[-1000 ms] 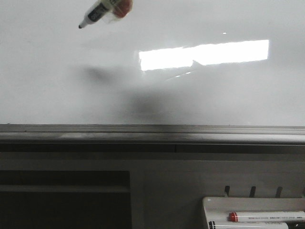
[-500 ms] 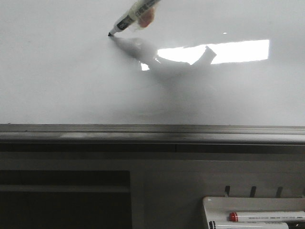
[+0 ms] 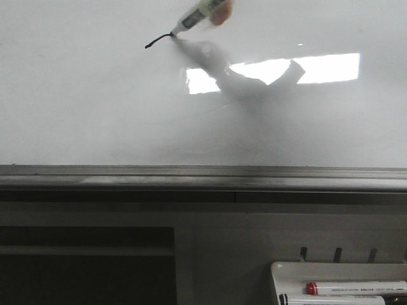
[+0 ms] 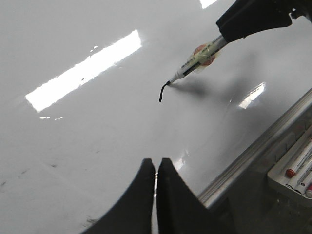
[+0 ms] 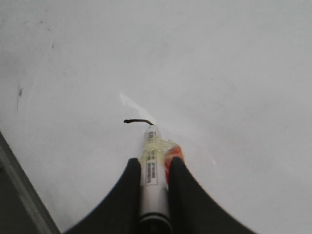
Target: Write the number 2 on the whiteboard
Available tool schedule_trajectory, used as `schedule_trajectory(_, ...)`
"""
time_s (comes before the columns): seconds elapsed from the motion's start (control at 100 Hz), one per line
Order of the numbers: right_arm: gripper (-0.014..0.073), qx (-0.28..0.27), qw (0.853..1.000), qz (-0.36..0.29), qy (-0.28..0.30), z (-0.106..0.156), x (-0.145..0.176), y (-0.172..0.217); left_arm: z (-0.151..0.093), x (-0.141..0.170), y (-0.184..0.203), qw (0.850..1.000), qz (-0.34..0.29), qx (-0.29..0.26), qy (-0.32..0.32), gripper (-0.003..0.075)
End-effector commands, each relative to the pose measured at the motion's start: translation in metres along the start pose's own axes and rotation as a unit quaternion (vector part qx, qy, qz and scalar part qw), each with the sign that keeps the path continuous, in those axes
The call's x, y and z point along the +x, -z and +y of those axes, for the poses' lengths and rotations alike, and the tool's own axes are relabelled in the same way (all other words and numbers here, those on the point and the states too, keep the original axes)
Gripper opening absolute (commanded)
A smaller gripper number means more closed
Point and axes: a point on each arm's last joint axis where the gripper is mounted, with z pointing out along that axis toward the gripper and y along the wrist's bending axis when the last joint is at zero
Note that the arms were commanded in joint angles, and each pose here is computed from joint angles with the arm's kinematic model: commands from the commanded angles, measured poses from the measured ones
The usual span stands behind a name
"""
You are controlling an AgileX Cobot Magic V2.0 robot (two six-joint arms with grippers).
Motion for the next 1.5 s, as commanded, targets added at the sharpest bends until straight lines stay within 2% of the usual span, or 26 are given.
schedule_trajectory(0.0,-0.0067,0.031,0.999,-0.024,-0.004,-0.010,-0.006,0.012,0.002,-0.015,0.002,0.999,-0.040,0.007,0.003,-0.0020)
schedule_trajectory(0.14,-0.0067,-0.001,0.999,0.010,-0.034,-0.002,0.011,0.012,0.002,-0.015,0.002,0.999,-0.040,0.007,0.003,-0.0020)
schedule_trajectory(0.25,-0.0067,-0.045,0.998,0.034,-0.029,0.016,0.019,0.003,0.002,-0.015,0.002,0.999,-0.040,0.007,0.003,-0.0020)
schedule_trajectory(0.42,-0.0067,-0.074,0.996,0.044,-0.016,0.036,0.017,-0.018,0.002,-0.015,0.002,0.999,-0.040,0.007,0.003,-0.0020)
schedule_trajectory(0.63,-0.0067,-0.066,0.997,0.039,-0.017,0.032,0.017,-0.014,0.002,-0.015,0.002,0.999,-0.039,0.006,0.002,-0.0020)
schedule_trajectory(1.05,-0.0067,-0.010,0.997,0.060,-0.051,0.008,0.059,0.035,0.001,-0.016,0.002,0.999,-0.048,0.010,0.002,-0.0020)
schedule_trajectory(1.15,-0.0068,-0.022,0.997,0.053,-0.050,0.010,0.053,0.037,0.001,-0.017,0.002,0.998,-0.053,0.012,0.002,-0.0020)
schedule_trajectory(1.3,-0.0067,-0.136,0.990,0.029,-0.029,0.031,0.017,0.046,-0.004,-0.025,0.002,0.995,-0.094,0.036,0.007,-0.0020)
schedule_trajectory(1.49,-0.0068,-0.170,0.985,0.003,0.001,0.038,-0.011,0.045,-0.020,-0.020,-0.023,0.994,-0.072,0.082,-0.012,-0.0008)
